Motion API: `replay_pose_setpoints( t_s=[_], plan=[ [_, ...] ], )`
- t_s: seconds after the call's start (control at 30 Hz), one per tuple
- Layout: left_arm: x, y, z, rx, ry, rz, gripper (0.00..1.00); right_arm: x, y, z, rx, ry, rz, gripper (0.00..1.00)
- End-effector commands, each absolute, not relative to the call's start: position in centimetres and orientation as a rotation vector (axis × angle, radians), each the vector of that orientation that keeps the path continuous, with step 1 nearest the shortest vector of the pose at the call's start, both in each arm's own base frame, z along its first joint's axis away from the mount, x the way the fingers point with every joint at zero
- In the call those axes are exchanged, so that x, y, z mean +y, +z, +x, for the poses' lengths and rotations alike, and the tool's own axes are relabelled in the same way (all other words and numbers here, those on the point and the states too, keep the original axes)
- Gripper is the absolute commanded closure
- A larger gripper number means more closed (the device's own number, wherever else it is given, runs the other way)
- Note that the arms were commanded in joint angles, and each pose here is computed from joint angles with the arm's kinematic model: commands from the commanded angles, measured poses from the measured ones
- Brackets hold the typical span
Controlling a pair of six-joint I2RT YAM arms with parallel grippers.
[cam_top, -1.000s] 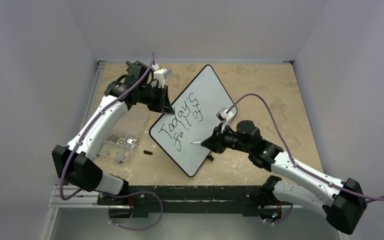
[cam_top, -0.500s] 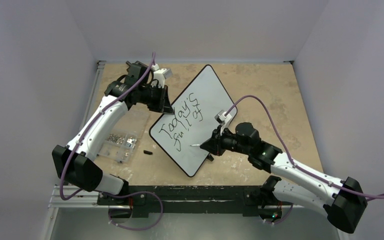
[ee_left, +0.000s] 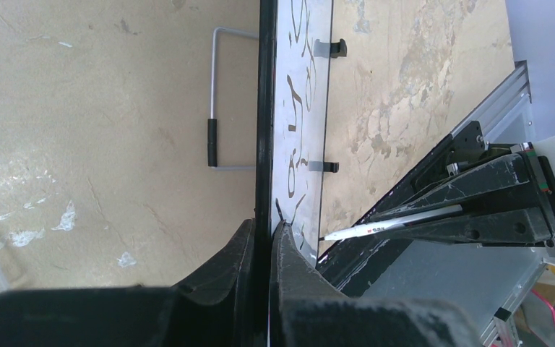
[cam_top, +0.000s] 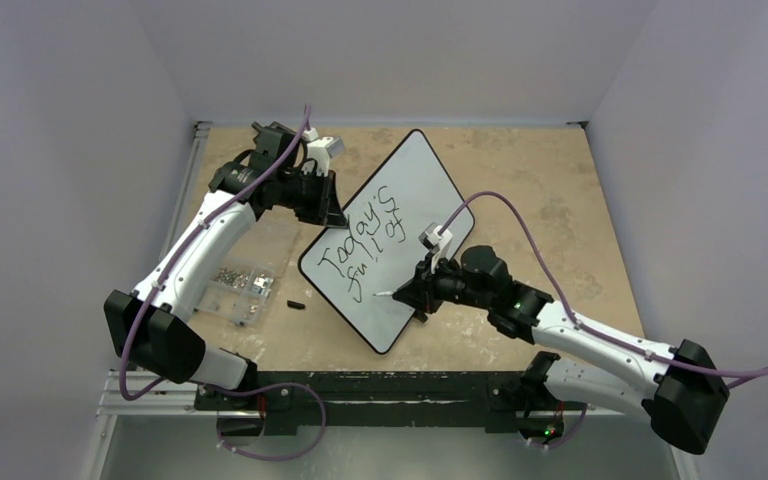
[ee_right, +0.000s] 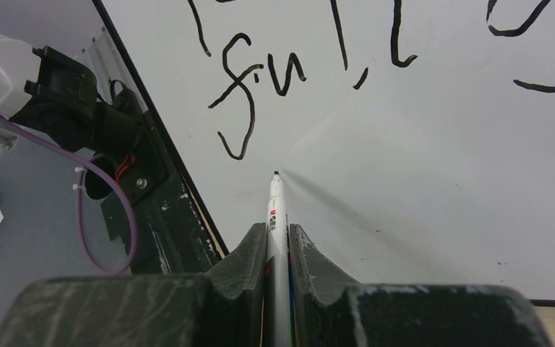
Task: Write a sentence on the whiteboard
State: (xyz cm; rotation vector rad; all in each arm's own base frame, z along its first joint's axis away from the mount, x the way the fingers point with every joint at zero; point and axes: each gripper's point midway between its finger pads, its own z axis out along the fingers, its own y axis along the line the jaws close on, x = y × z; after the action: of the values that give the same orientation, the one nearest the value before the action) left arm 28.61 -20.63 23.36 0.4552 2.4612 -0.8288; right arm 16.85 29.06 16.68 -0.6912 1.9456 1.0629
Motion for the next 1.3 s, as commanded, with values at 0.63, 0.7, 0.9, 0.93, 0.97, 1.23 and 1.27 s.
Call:
replay_pose_setpoints(
  t_s=[0.63,0.7,0.9,0.93,0.97,1.23,1.27],
  plan=[
    [-16.9,23.2,31.7,2.427,-0.549,0.369,1.0,29.6,17.5,19.1,1.893,0.983,-0.648,1.0],
    [-16.9,23.2,31.7,2.427,-0.548,0.368,1.0,29.3,17.0,18.9,1.908,0.977,-0.649,1.0],
    [-16.9,23.2,31.7,2.427,-0.548,0.368,1.0,28.3,15.4,18.2,1.964,0.958,-0.638,1.0],
    [-16.9,23.2,31.7,2.427,-0.55,0.369,1.0,28.2,15.2,18.1,1.972,0.958,-0.632,1.0],
    [-16.9,23.2,31.7,2.426,-0.55,0.37,1.0,28.0,15.0,18.0,1.982,0.958,-0.626,1.0],
    [-16.9,23.3,31.7,2.424,-0.551,0.369,1.0,27.1,13.3,16.9,2.051,0.982,-0.561,1.0],
    [-16.9,23.2,31.7,2.425,-0.551,0.368,1.0,27.0,13.0,16.8,2.062,0.983,-0.556,1.0]
  ],
)
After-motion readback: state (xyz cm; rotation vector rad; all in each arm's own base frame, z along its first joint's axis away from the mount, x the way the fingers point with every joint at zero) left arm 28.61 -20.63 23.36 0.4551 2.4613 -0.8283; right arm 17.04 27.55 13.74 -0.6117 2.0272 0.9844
